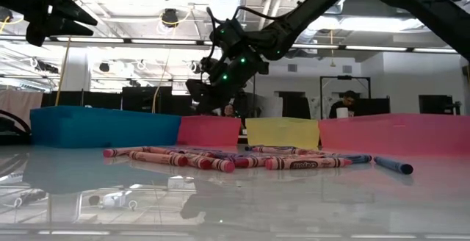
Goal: Sort crayons
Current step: Put the violet crayon into the left pink bin, then adjust the blue crayons on the table
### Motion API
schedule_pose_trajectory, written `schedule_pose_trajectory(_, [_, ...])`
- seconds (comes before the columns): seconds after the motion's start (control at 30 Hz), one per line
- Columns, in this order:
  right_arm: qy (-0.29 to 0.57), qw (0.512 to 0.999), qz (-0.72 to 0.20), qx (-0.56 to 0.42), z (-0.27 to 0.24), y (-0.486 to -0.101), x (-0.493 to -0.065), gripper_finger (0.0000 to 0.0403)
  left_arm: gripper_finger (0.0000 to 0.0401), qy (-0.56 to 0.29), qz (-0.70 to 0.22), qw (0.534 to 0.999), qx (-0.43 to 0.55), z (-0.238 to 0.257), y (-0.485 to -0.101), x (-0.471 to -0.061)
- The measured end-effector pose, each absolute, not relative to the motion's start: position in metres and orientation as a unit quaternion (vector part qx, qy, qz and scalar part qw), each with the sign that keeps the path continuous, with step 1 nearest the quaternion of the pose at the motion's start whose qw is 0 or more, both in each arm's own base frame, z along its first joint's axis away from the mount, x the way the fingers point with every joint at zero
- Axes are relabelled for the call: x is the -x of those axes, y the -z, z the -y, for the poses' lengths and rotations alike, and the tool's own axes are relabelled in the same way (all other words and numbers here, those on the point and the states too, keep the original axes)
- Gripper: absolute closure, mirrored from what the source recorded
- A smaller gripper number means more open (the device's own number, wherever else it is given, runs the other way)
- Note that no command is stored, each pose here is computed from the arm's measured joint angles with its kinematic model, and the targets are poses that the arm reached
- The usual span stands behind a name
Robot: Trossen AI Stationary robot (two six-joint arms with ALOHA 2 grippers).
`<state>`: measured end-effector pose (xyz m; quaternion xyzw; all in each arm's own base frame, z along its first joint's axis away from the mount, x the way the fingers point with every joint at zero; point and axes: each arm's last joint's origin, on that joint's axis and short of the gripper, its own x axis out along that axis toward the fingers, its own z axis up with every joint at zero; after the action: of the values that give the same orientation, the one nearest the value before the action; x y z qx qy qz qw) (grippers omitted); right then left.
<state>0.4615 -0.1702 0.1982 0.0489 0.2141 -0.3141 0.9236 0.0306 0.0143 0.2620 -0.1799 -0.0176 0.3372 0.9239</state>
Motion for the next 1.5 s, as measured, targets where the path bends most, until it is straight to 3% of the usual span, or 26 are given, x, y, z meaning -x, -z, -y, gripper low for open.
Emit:
schedule_pose_trajectory(0.3, [0.315, 0.924, -0.211, -0.049, 0.171, -0.201, -0.461, 0.0321, 0.0256, -0.337, 0.018, 0.924, 0.181, -0.014, -0.262, -0.031])
schedule_pose_trajectory(0.57, [0.298, 0.934, -0.197, -0.006, 0.160, -0.249, -0.447, 0.0313, 0.0256, -0.337, 0.019, 0.923, 0.183, -0.014, -0.262, -0.031])
schedule_pose_trajectory(0.73, [0.218, 0.951, -0.214, 0.054, 0.123, -0.297, -0.430, 0.0313, 0.0256, -0.338, 0.019, 0.923, 0.184, -0.014, -0.262, -0.031])
schedule_pose_trajectory(0.87, [0.135, 0.939, -0.305, 0.080, 0.087, -0.312, -0.407, 0.0313, 0.0256, -0.336, 0.019, 0.923, 0.185, -0.014, -0.262, -0.031])
schedule_pose_trajectory(1.13, [0.092, 0.854, -0.512, 0.007, 0.033, -0.267, -0.385, 0.0313, 0.0256, -0.335, 0.018, 0.924, 0.185, -0.014, -0.262, -0.031])
schedule_pose_trajectory(1.3, [0.094, 0.825, -0.555, 0.043, 0.020, -0.219, -0.394, 0.0313, 0.0256, -0.337, 0.021, 0.923, 0.186, -0.014, -0.262, -0.031])
schedule_pose_trajectory(1.5, [0.113, 0.799, -0.586, 0.078, 0.031, -0.195, -0.399, 0.0313, 0.0256, -0.333, 0.021, 0.924, 0.189, -0.014, -0.263, -0.031])
